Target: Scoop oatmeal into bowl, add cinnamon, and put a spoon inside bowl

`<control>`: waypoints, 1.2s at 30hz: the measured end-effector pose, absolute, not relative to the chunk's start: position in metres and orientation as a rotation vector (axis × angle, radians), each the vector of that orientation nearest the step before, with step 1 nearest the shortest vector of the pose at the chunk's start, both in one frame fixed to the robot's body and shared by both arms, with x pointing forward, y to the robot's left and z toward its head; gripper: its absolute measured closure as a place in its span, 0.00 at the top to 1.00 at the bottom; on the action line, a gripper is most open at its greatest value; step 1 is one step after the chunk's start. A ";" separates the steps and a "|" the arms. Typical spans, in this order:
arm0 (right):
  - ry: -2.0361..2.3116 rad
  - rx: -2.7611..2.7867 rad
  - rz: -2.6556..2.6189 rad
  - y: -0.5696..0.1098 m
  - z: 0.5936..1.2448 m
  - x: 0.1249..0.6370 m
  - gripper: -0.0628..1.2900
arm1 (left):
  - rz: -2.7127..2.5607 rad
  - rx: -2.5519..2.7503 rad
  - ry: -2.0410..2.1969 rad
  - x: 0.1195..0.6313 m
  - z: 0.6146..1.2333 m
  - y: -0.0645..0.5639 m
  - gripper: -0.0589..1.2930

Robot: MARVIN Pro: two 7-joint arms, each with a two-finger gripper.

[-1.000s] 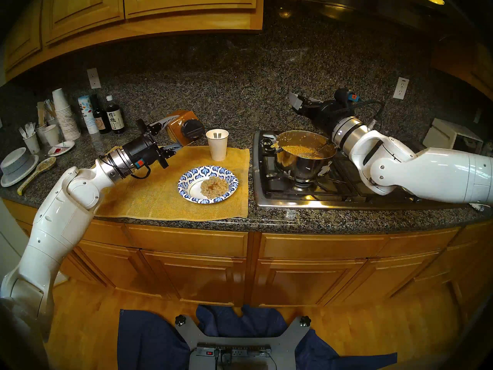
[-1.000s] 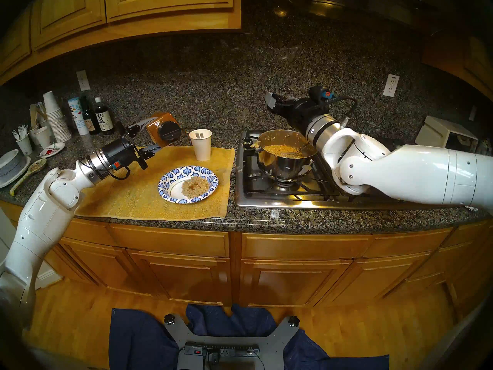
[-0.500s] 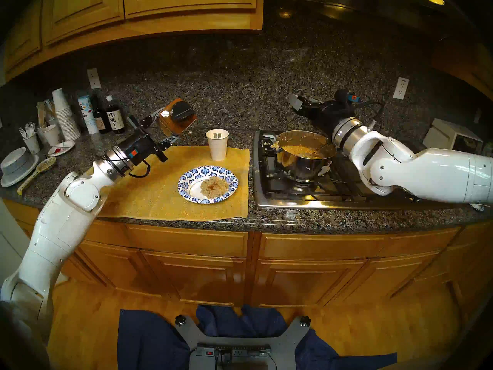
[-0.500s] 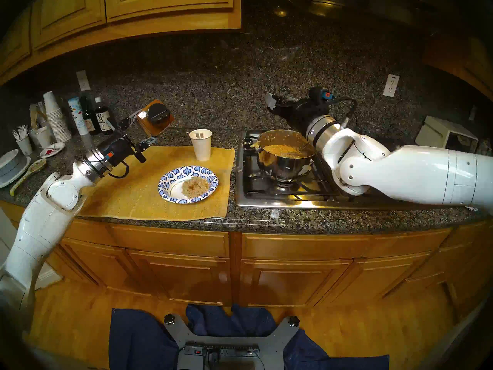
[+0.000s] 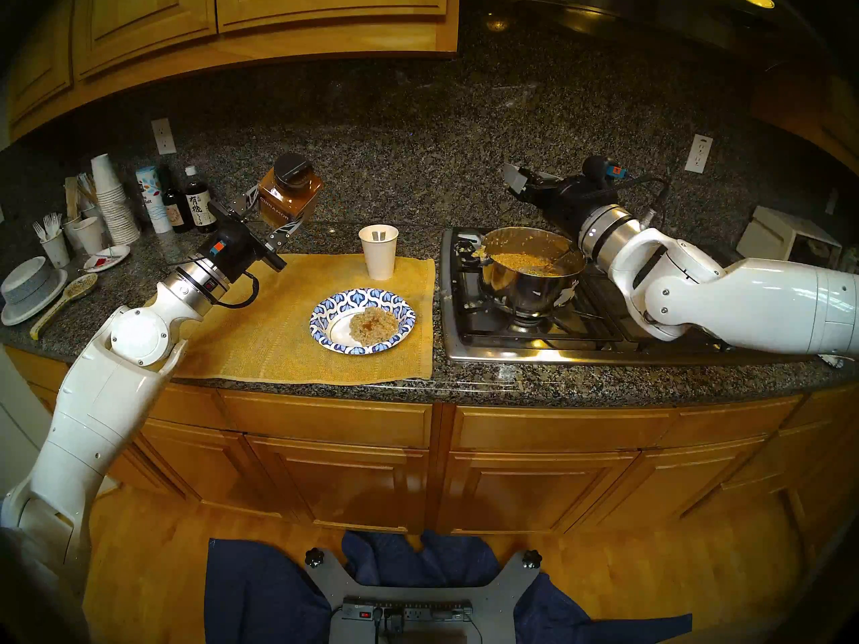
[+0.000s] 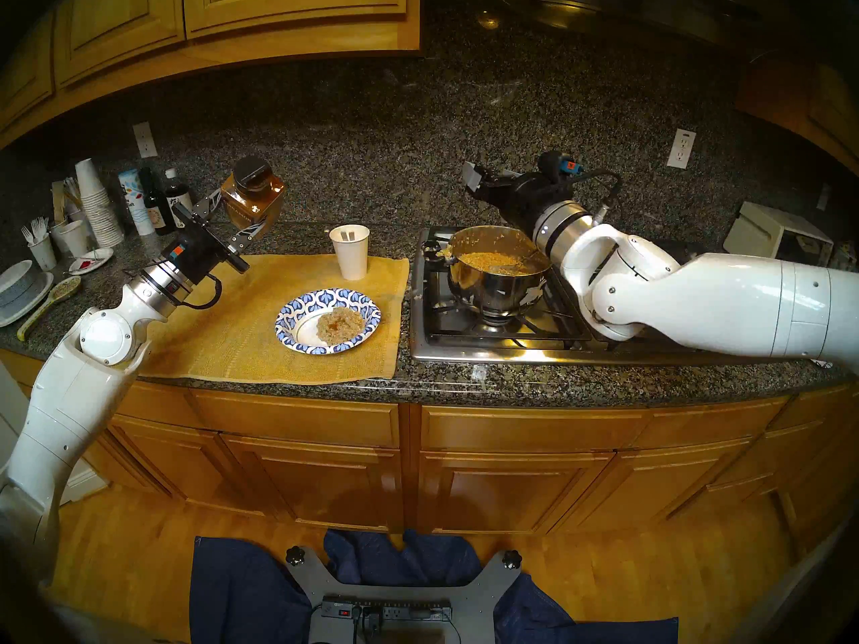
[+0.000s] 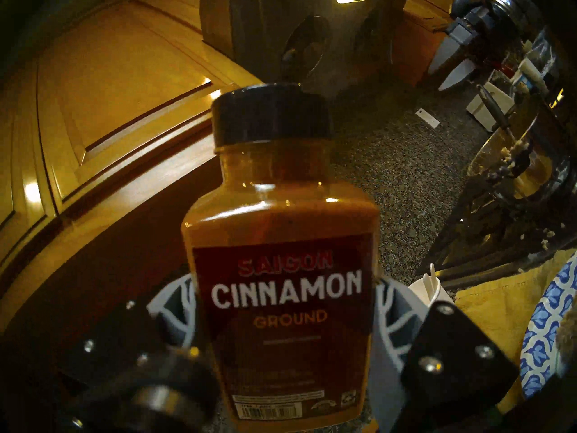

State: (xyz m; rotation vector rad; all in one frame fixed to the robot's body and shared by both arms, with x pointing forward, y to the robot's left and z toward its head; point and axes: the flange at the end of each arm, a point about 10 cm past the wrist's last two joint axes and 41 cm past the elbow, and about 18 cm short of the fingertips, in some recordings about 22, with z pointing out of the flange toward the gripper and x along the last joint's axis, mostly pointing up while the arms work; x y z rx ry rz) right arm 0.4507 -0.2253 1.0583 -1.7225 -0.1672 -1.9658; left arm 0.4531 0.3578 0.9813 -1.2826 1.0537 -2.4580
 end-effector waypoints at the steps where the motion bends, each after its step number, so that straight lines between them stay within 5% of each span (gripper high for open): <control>1: -0.167 -1.723 -1.966 -0.225 1.058 0.451 0.95 | -2.469 -1.310 1.035 0.453 0.981 0.358 0.55; 36: -0.166 -1.719 -1.966 -0.224 1.059 0.450 0.95 | -2.472 -2.487 0.545 0.424 0.962 0.383 0.55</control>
